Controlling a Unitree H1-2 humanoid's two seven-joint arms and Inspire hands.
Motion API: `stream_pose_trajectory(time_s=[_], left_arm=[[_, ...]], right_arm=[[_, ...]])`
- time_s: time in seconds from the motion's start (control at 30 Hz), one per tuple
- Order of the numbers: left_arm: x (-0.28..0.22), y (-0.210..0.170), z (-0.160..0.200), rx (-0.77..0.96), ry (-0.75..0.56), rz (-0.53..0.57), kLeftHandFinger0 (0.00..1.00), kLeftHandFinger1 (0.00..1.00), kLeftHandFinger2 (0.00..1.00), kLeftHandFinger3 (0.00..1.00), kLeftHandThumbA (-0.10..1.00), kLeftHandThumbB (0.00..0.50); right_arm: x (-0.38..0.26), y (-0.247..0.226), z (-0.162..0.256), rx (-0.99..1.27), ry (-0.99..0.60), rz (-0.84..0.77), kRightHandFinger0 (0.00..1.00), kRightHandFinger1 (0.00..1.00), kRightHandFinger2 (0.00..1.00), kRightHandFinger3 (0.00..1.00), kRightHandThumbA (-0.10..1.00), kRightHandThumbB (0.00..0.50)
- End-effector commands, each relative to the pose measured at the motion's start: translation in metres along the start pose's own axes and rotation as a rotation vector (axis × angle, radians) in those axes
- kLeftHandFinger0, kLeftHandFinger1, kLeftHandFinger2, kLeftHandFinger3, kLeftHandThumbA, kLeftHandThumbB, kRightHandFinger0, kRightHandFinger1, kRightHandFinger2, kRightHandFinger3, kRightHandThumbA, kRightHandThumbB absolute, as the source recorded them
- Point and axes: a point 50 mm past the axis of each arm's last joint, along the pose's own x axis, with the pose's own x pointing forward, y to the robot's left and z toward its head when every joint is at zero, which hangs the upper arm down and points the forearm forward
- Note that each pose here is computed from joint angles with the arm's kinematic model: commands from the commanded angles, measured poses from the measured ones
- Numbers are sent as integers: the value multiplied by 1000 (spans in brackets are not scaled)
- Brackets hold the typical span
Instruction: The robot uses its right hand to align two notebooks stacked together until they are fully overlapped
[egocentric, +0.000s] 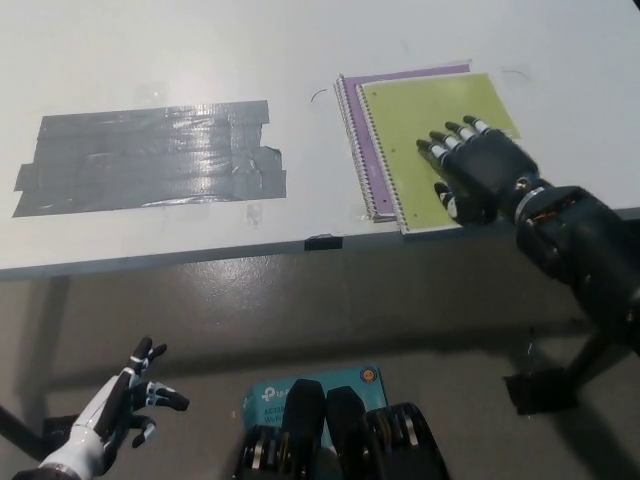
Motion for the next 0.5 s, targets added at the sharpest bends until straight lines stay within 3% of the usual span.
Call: stream_pose_trajectory(time_s=[0.0,0.1,0.2,0.4,0.47], left_arm=[[-6,5,6,30,-39,-9,433,518,452,1000,1000,500],[-4,4,7,14,-36,-7,460,512,410,1000,1000,500],[-3,5,7,10,-30,-12,476,537,442,1000,1000,500],[-6,3,4,22,-20,-11,392,518,461,1000,1000,500],[-5,1,3,18,-26,-14,420,548,466,1000,1000,500]], right_arm=[[4,-66,-30,-63,16,-184,1000,1000,1000,1000,1000,173],[5,-80,-33,-51,39,-212,1000,1000,1000,1000,1000,186],[9,-89,-26,32,78,-257,1000,1000,1000,1000,1000,185],[13,-89,-8,309,178,-293,1000,1000,1000,1000,1000,177],[13,-87,-6,358,204,-301,1000,1000,1000,1000,985,175]])
